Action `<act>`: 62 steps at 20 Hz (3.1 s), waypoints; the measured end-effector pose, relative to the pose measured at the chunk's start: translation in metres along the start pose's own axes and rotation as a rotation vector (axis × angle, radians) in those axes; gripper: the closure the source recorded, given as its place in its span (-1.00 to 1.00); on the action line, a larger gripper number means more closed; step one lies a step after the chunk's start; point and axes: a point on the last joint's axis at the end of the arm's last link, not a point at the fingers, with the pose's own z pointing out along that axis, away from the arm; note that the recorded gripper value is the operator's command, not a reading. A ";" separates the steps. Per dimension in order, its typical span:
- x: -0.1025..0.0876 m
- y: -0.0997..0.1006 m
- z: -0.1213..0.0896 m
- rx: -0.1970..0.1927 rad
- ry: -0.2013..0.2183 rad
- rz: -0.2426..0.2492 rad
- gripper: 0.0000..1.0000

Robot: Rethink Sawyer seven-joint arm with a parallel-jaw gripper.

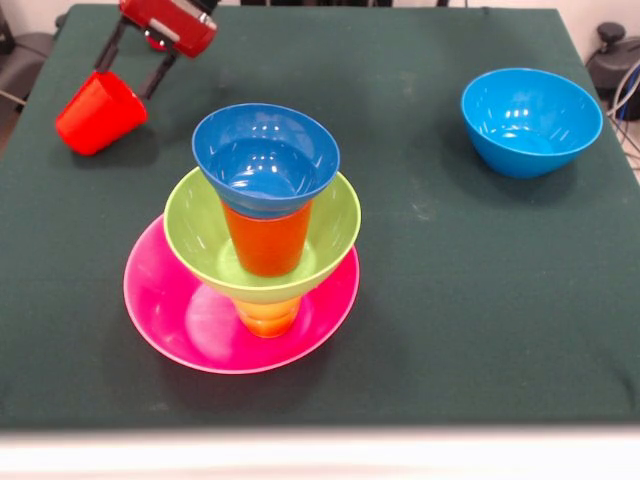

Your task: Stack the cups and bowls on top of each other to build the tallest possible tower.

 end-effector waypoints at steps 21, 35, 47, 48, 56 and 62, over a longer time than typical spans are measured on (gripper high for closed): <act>-0.021 -0.010 -0.016 0.066 0.019 0.006 1.00; -0.019 -0.011 -0.023 0.045 0.043 -0.002 -1.00; -0.016 -0.005 -0.031 0.103 0.101 0.003 -1.00; -0.017 -0.004 -0.032 0.105 0.103 0.006 -1.00; -0.020 0.008 -0.035 0.095 0.105 0.026 -1.00; -0.020 0.018 -0.036 0.079 0.101 0.023 -1.00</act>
